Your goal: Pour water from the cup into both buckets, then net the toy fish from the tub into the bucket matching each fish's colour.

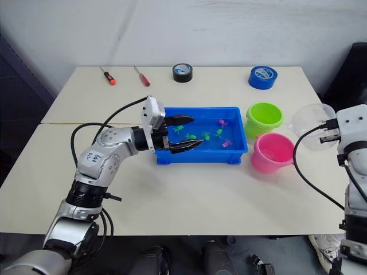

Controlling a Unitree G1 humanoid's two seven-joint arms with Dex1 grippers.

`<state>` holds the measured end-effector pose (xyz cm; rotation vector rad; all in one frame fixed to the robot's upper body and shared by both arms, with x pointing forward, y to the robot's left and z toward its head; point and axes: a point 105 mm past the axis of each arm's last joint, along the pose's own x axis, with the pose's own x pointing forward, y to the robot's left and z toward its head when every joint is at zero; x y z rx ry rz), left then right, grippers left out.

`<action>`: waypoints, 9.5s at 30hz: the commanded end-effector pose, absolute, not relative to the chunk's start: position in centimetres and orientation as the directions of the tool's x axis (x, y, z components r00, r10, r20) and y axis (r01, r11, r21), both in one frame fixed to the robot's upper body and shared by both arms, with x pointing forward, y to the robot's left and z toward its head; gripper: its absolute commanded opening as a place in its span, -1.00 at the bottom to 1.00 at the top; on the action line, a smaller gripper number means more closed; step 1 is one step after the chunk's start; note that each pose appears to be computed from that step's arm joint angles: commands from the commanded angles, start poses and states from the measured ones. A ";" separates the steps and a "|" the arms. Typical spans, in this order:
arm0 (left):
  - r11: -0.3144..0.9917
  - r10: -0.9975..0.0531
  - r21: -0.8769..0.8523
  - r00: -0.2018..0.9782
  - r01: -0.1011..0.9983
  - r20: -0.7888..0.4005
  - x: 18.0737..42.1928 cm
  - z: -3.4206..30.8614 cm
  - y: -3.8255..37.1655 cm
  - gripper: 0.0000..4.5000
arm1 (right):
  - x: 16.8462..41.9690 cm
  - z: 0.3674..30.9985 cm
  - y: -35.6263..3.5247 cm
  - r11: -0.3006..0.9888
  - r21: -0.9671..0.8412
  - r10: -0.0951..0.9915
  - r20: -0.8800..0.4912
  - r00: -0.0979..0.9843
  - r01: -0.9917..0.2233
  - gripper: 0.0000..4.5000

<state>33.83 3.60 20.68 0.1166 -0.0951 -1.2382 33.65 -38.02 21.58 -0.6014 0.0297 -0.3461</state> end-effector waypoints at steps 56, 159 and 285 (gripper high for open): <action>0.371 -0.929 0.172 0.363 0.913 0.075 33.0 22.5 4.4 1.00 | 45.1 29.3 -29.5 -0.220 -0.928 -0.014 0.311 0.950 0.301 -0.97; 0.404 -0.912 0.034 0.406 0.914 -0.055 29.0 16.0 10.9 1.00 | 23.1 21.2 -16.3 0.673 -0.150 0.723 -0.077 0.687 -0.725 1.00; -0.055 -0.968 0.163 -0.013 0.985 -0.250 30.6 23.7 9.4 0.22 | 26.3 21.1 -7.8 0.192 -0.297 0.887 -0.356 0.295 -0.936 -1.00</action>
